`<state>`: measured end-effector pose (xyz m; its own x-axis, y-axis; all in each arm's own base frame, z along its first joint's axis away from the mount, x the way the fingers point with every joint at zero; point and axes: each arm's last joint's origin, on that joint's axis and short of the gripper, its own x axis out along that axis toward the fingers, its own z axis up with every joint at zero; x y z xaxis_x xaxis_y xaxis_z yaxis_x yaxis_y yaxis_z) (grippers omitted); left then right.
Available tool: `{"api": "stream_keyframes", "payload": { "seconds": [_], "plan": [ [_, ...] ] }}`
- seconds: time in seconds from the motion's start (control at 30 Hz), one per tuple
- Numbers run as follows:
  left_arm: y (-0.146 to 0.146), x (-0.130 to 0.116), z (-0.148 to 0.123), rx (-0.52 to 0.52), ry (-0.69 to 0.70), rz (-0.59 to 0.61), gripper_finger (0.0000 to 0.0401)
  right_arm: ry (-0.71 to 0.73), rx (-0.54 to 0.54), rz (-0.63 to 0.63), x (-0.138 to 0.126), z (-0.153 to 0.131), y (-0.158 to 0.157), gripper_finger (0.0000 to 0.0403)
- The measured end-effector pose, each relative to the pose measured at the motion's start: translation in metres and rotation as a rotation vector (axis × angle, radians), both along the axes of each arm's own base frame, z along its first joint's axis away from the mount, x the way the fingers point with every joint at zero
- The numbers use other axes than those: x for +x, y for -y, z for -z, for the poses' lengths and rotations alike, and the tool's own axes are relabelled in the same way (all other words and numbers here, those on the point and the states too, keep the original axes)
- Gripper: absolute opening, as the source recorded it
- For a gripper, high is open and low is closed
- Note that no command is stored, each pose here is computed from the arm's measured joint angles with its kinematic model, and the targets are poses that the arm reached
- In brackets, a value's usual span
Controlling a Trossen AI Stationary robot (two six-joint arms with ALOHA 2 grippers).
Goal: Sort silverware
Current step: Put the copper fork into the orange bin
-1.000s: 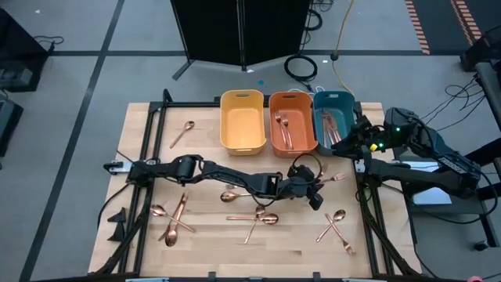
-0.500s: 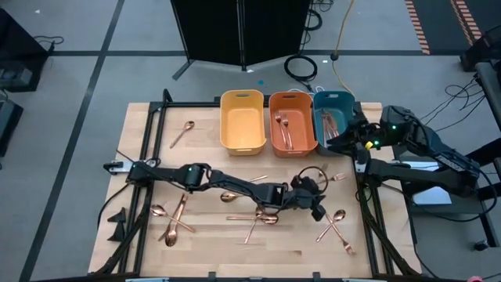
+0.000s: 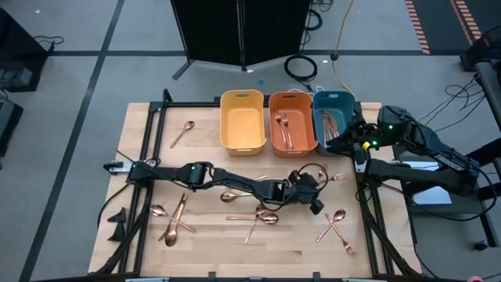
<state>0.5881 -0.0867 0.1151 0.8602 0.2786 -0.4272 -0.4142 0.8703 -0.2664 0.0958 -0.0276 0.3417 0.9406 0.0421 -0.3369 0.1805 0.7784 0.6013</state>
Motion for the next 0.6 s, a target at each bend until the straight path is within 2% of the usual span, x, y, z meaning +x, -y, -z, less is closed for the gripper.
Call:
{"api": "stream_keyframes", "payload": {
  "seconds": [0.1, 0.3, 0.6],
  "plan": [
    [0.0, -0.002, 0.006, 0.014, -0.043, -0.012, 0.0095, -0.011, 0.004, 0.0, 0.0, 0.001, 0.0, 0.0169],
    [-0.011, 0.001, 0.007, 0.001, -0.01, -0.063, 0.0095, -0.039, 0.016, 0.0, -0.001, 0.004, -0.001, 0.0169],
    [-0.026, 0.003, 0.007, -0.042, -0.007, -0.034, 0.0095, -0.063, 0.003, -0.009, -0.002, 0.006, -0.001, 0.0169]
  ]
}}
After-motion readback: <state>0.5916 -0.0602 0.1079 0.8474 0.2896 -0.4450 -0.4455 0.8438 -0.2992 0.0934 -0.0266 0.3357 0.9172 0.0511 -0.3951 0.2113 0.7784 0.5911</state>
